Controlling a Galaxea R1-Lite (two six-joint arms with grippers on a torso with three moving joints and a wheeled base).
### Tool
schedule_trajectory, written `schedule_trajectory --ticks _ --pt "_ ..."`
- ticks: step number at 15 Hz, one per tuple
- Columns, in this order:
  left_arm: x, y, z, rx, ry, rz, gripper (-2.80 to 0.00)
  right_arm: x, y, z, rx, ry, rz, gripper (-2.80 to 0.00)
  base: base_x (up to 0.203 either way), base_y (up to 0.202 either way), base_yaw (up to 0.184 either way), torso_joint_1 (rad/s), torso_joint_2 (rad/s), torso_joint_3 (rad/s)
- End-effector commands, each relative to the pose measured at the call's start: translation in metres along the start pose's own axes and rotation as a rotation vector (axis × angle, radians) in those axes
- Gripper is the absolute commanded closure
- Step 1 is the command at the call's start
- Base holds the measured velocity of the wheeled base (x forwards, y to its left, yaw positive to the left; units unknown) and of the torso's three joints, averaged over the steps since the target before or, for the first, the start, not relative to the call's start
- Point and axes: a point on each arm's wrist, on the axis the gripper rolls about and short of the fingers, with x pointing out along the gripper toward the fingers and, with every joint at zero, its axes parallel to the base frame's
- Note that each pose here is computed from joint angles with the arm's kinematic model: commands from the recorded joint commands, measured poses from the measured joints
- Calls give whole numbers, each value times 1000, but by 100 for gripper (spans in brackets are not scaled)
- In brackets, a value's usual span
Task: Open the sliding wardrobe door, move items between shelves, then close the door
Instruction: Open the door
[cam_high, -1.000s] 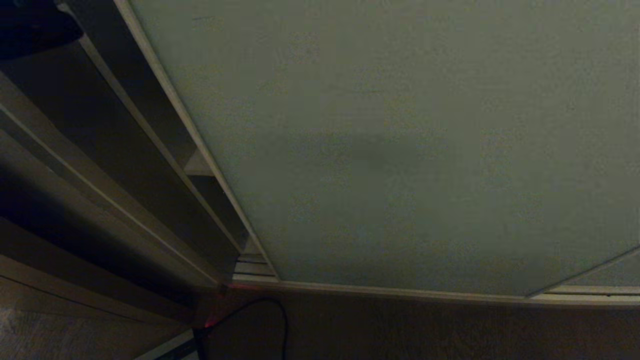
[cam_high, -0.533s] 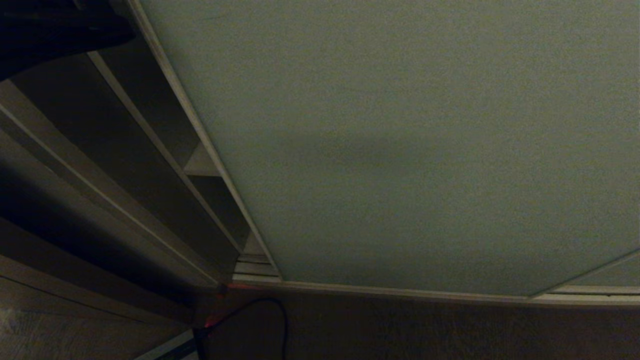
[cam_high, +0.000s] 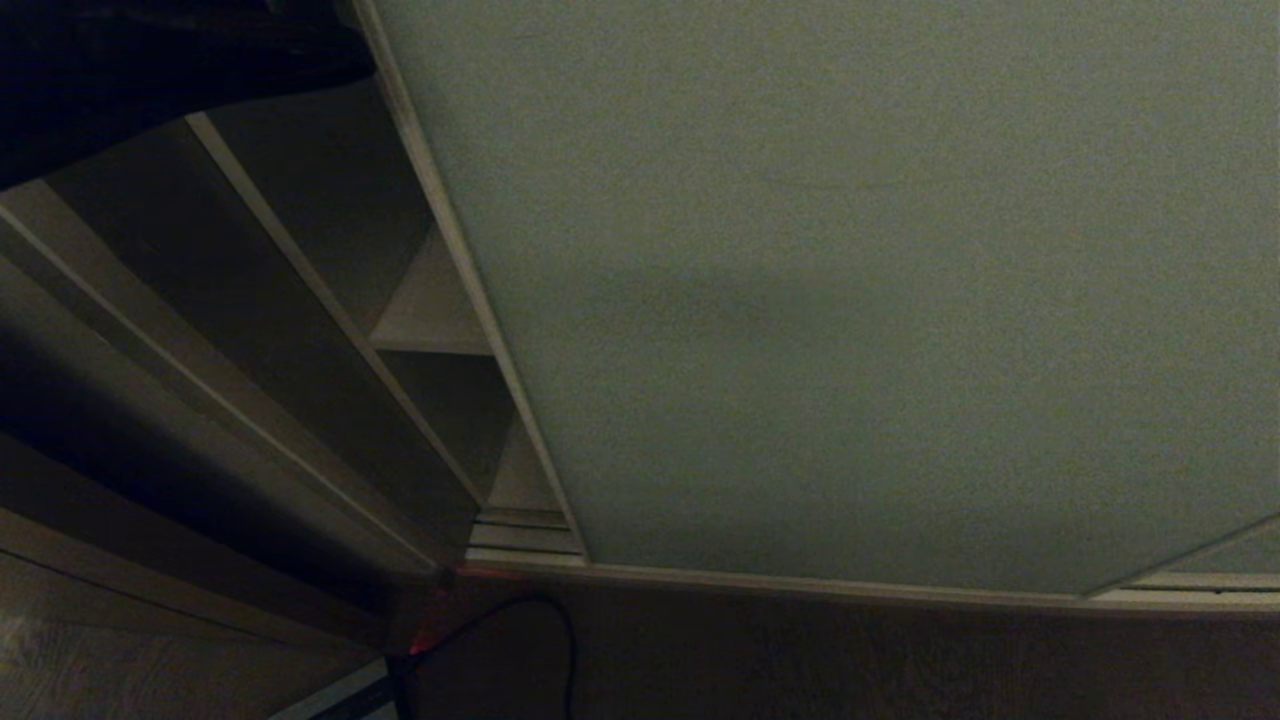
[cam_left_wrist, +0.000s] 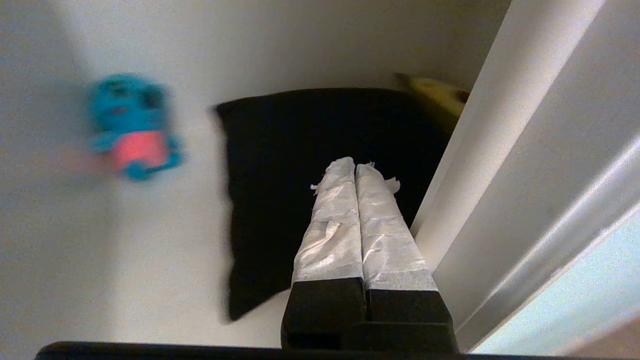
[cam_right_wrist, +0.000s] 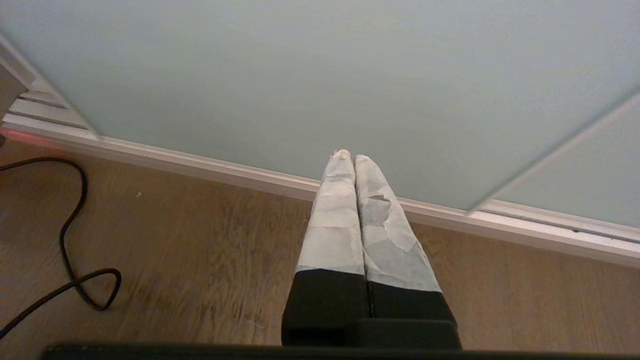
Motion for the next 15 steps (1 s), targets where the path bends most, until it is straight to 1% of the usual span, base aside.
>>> schedule_trajectory --ticks 1,3,4,5,7,9,10,12,14,15 --pt "14 -13 -7 -11 13 -50 0 0 0 -1 1 4 1 0 0 0 0 0 0 0" --pt "26 -29 -10 -17 11 -96 0 0 0 -1 0 5 1 0 0 0 0 0 0 0" --pt "33 -36 -10 -20 5 -101 0 0 0 -1 -1 4 2 0 0 0 0 0 0 0" --pt "36 -39 -6 -22 -7 -88 0 0 0 -1 -1 4 2 0 0 0 0 0 0 0" --pt "32 -37 0 -24 -17 -68 0 0 0 -1 1 4 1 0 0 0 0 0 0 0" --pt "17 -33 13 -33 -41 -49 0 0 0 -1 -1 3 1 0 0 0 0 0 0 0" --pt "11 -32 13 -35 -22 -47 0 0 0 -1 0 4 1 0 0 0 0 0 0 0" --pt "1 -31 15 -41 -14 -47 0 0 0 -1 -1 3 1 0 0 0 0 0 0 0" --pt "-2 -30 16 -85 -14 -46 0 0 0 -1 1 5 1 0 0 0 0 0 0 0" --pt "0 -31 15 -88 -8 -44 0 0 0 -1 -1 5 1 0 0 0 0 0 0 0"
